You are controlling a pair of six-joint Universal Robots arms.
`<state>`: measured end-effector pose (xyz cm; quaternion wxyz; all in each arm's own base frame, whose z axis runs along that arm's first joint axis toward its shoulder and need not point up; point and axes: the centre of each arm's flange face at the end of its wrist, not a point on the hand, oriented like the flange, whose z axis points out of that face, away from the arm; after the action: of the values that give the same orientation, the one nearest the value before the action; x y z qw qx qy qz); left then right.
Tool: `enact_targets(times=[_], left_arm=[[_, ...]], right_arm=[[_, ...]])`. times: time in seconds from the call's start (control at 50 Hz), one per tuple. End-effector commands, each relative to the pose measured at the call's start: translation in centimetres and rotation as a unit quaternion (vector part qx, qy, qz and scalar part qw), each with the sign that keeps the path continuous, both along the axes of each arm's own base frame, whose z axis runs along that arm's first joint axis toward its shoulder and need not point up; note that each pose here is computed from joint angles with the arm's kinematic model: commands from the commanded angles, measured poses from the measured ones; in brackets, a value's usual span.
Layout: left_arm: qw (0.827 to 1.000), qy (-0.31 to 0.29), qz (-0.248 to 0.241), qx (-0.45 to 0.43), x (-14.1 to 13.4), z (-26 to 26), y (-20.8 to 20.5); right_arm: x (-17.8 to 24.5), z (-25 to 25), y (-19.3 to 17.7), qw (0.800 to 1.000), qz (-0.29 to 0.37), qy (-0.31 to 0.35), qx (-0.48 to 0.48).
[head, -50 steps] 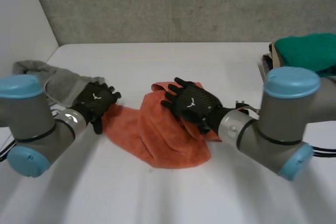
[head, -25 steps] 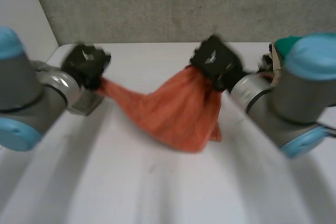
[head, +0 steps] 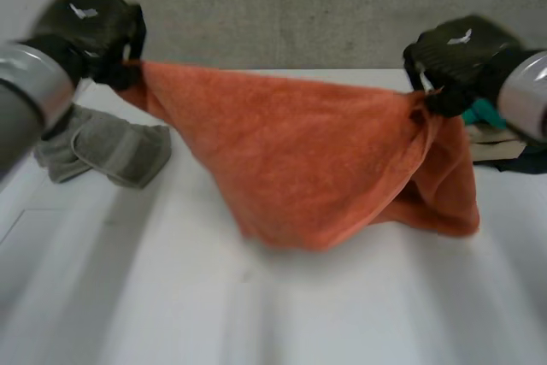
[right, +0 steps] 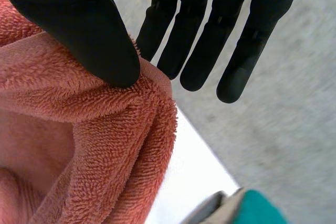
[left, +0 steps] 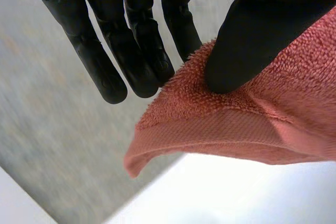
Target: Fold the laundry.
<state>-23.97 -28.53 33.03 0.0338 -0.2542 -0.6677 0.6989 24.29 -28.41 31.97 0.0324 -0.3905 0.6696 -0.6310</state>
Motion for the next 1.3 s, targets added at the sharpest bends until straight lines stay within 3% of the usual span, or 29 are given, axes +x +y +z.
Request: enact_targets(times=[0.02, 0.12, 0.24, 0.38, 0.48, 0.56, 0.66, 0.96, 1.3], left_arm=[[0.998, -0.021, 0.025, 0.046, -2.0, -6.9, -7.3], [1.0, 0.0, 0.02, -0.004, -4.0, -9.6, -11.6], [0.998, 0.02, 0.01, -0.063, -5.0, -9.4, -12.6], [1.0, 0.002, -0.007, -0.03, -5.1, -9.3, -7.8], [0.998, -0.031, -0.019, 0.049, -3.6, -10.8, -1.3], [0.991, -0.06, -0.05, 0.108, -3.3, -13.1, 4.5], [0.983, -0.081, -0.076, 0.146, -3.3, -16.2, 8.0], [0.982, -0.096, -0.079, 0.145, -5.3, -22.2, 5.2], [0.987, -0.09, -0.078, 0.106, -6.7, -21.7, 2.2]], right_arm=[[4.4, -6.5, -3.2, 0.999, 0.023, -0.031, 0.006], [7.7, -10.4, -4.6, 0.997, -0.001, -0.055, -0.056], [10.1, -12.6, -2.8, 0.997, 0.018, -0.045, -0.057], [8.6, -10.5, -1.1, 0.998, 0.012, -0.044, -0.042], [4.7, -7.6, -1.4, 0.997, -0.028, -0.045, -0.064], [2.6, -7.9, -0.9, 0.998, -0.036, -0.031, -0.046], [1.2, -8.9, 0.4, 0.999, -0.019, -0.023, -0.022], [-0.9, -13.0, 2.6, 0.999, -0.019, 0.006, 0.042], [-1.9, -14.1, 2.3, 0.998, -0.026, 0.005, 0.052]])
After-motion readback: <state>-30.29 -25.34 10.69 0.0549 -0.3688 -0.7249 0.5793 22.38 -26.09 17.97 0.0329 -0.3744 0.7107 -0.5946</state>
